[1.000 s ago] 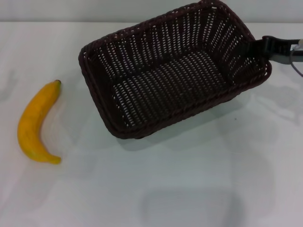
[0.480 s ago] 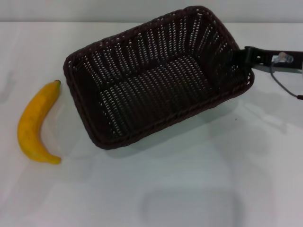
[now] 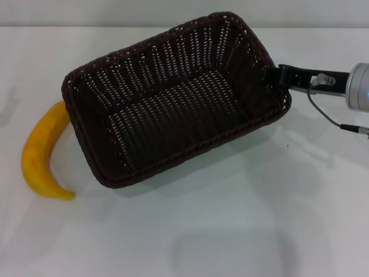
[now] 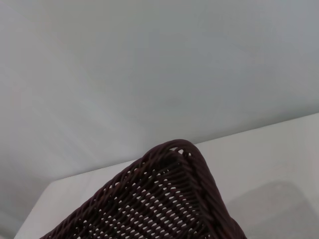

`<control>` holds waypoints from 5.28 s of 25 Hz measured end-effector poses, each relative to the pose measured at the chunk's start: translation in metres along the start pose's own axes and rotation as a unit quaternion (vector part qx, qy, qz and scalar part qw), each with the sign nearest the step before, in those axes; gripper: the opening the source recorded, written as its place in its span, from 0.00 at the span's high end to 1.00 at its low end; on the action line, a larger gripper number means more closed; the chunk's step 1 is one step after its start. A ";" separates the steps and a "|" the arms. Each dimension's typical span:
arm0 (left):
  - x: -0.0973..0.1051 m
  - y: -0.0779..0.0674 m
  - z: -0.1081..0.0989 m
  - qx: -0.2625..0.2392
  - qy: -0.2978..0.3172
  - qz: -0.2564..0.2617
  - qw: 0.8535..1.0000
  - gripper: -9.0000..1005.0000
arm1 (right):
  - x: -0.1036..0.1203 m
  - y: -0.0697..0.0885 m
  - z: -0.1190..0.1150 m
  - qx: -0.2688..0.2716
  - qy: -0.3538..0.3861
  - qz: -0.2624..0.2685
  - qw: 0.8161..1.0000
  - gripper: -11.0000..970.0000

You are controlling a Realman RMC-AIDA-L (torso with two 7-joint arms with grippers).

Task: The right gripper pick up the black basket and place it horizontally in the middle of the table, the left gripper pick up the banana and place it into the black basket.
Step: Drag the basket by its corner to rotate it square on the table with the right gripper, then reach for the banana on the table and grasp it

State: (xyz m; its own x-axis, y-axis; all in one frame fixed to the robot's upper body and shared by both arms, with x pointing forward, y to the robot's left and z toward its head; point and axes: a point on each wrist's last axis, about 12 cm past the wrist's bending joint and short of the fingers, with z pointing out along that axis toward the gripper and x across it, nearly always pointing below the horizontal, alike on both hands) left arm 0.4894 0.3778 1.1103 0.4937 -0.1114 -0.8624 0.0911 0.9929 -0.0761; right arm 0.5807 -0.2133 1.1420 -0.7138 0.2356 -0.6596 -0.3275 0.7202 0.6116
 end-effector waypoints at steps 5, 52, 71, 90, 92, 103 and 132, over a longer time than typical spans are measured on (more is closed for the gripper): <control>0.000 0.000 0.000 0.000 0.001 -0.001 1.000 0.12 | 0.003 0.001 0.004 0.004 -0.010 -0.002 1.000 0.80; 0.002 0.000 -0.002 -0.001 0.007 -0.013 1.000 0.12 | 0.020 -0.012 0.007 0.037 -0.052 0.030 0.998 0.81; 0.003 0.001 -0.005 -0.004 0.012 -0.012 1.000 0.12 | -0.004 -0.018 -0.017 0.079 -0.172 -0.070 0.979 0.35; 0.002 -0.004 0.005 0.004 0.001 -0.028 1.000 0.12 | -0.034 -0.073 -0.014 0.310 -0.294 -0.223 0.876 0.34; 0.002 -0.004 0.006 0.004 0.001 -0.028 1.000 0.12 | -0.034 -0.077 -0.015 0.308 -0.313 -0.223 0.870 0.34; 0.006 -0.001 0.011 -0.006 0.015 -0.029 0.999 0.12 | -0.011 -0.060 -0.003 0.248 -0.320 -0.397 0.824 0.35; -0.017 -0.010 0.037 0.073 0.232 -0.039 0.969 0.12 | 0.013 -0.093 -0.036 0.311 -0.404 -0.357 0.783 0.36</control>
State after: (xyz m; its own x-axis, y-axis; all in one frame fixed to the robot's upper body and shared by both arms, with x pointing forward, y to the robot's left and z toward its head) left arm 0.5125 0.3680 1.1442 0.0404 -0.1221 -0.9917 0.2503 0.9621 -0.1083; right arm 0.5801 -0.3006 1.0920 0.2209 -0.2165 -0.9510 0.0792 0.9758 -0.2037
